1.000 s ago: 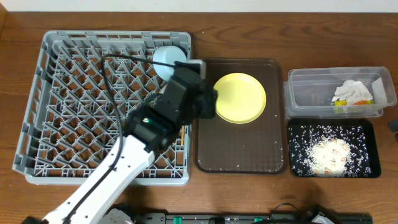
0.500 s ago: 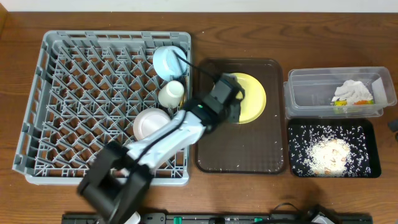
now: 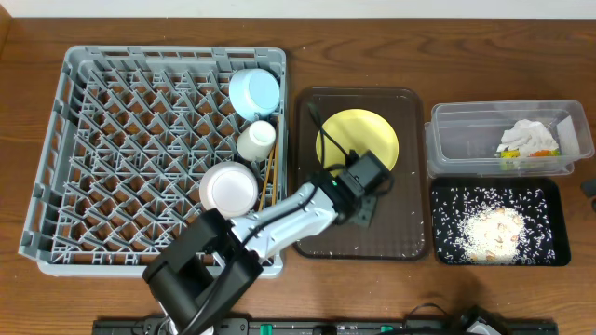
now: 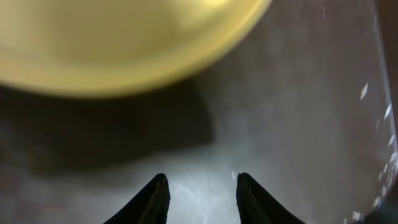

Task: Sort waste into correct bins and load items into the dishwasher rack
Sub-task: 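Grasp the yellow plate's edge with the left gripper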

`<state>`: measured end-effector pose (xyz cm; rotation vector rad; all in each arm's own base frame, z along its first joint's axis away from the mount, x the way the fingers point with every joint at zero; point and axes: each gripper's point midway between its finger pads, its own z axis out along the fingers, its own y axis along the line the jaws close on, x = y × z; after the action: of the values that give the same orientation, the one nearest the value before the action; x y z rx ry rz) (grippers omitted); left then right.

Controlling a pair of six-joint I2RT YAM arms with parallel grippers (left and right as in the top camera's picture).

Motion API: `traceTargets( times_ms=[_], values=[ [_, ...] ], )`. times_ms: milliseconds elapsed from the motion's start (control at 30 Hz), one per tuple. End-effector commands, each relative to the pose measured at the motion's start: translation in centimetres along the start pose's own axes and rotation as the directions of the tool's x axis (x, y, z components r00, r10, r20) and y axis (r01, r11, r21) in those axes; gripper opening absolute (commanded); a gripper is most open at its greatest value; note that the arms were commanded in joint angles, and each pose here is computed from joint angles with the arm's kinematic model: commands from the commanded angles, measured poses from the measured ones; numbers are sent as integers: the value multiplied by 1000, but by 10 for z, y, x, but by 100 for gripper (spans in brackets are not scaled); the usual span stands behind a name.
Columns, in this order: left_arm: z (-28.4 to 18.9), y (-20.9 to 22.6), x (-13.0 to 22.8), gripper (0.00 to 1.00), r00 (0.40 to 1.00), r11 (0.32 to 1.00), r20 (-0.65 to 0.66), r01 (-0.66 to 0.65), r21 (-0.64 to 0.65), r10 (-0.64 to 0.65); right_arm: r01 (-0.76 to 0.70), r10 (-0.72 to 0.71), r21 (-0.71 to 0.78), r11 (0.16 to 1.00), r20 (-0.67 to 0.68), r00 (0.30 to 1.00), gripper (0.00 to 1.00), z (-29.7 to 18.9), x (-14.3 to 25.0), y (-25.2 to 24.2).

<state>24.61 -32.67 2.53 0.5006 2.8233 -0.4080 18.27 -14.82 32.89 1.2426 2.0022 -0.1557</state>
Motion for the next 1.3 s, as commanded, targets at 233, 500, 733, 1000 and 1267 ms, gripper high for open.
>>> traceTargets(
  times_ms=[233, 500, 733, 1000, 1267],
  values=[
    [-4, -9, -31, 6, 986, 999, 162, -24, -21, 27, -20, 20, 8, 1000, 4, 1000, 99, 0, -1, -3],
    [3, 6, -71, 6, 938, 993, 347, 24, -118, 18, -20, 20, 8, 1000, 4, 1000, 99, 0, -1, -3],
    [48, 22, -49, 6, 965, 984, 261, 15, -177, 32, -20, 20, 8, 1000, 4, 1000, 99, 0, -1, -3],
    [58, -5, -3, 6, 999, 1000, 31, -25, 5, 25, -20, 20, 8, 1000, 4, 1000, 99, 0, -1, -3],
    [21, -70, 56, 12, 959, 926, -273, 29, 376, 81, -21, 21, 8, 1000, 4, 1000, 99, 0, -1, -3]
  ],
)
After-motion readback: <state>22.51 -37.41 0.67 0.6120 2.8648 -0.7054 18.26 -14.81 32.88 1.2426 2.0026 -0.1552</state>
